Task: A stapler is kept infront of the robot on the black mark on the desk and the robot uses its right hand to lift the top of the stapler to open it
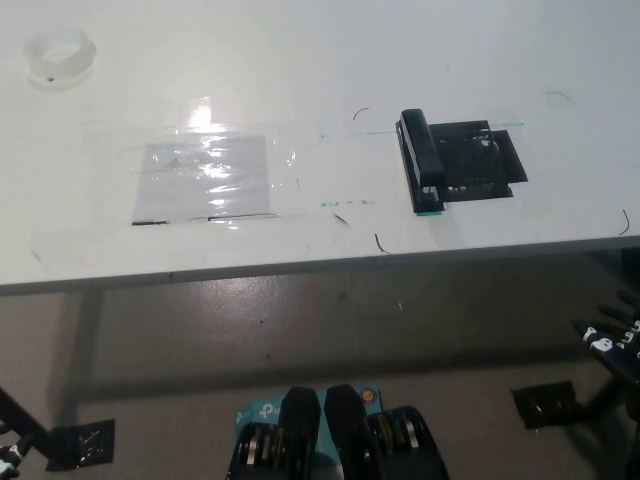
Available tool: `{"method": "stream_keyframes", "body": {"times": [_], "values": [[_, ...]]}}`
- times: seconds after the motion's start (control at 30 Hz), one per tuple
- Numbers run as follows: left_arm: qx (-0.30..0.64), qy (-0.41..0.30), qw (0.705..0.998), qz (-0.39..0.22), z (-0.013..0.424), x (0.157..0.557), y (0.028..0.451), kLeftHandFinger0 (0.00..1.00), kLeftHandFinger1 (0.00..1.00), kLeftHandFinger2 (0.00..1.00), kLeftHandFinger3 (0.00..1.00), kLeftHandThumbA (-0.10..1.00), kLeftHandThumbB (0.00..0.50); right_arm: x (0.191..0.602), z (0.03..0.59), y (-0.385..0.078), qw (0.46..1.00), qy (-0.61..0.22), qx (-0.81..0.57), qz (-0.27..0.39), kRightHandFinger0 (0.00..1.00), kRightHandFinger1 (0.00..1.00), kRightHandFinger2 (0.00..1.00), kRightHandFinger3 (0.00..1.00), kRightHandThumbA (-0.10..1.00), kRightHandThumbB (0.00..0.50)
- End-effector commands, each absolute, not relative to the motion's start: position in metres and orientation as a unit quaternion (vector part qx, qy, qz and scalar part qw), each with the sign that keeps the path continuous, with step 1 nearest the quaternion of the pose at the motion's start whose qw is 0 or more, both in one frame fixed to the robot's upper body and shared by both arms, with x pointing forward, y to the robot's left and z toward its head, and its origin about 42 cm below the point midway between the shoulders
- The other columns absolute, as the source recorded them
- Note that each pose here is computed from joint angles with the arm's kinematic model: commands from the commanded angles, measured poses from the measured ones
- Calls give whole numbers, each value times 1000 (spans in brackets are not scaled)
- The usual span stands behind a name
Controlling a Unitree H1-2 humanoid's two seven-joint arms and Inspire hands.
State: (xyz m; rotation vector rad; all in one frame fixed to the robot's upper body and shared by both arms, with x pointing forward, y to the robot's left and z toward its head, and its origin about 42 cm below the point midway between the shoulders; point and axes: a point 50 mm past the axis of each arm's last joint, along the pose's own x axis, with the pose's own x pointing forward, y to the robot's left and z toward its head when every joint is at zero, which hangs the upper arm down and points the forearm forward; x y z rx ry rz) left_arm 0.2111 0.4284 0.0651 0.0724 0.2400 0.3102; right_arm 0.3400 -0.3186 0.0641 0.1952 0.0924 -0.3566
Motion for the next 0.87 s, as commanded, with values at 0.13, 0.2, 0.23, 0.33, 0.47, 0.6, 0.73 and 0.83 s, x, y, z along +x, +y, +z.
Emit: {"method": "stream_keyframes", "body": {"times": [0.13,0.2,0.23,0.33,0.47,0.6,0.73,0.83], "values": [[56,90,982,157,82,217,436,446,562,696,785,1000,106,345,78,-321,980,0,66,-186,468,497,559,734,982,181],[54,90,982,158,82,217,437,453,561,689,788,1000,105,344,79,-323,982,-11,51,-181,455,486,563,724,989,216],[55,88,982,157,82,217,437,450,555,684,786,1000,113,344,80,-323,982,-15,49,-182,436,467,547,701,982,231],[53,91,981,162,82,214,438,452,537,670,775,1000,131,346,81,-321,983,-22,43,-178,424,453,532,674,982,251],[53,91,981,161,80,214,439,459,565,690,790,1000,114,348,84,-321,984,-30,37,-172,396,426,510,658,969,244],[51,96,981,163,80,212,437,452,554,684,784,1000,131,348,82,-322,985,-25,40,-169,417,435,519,656,982,265],[50,94,981,161,79,212,438,455,552,687,780,1000,123,348,81,-322,984,-19,40,-173,412,435,531,655,987,258],[52,96,981,161,79,212,438,435,550,695,798,1000,118,347,83,-321,983,-10,49,-175,430,459,553,672,985,215]]}}
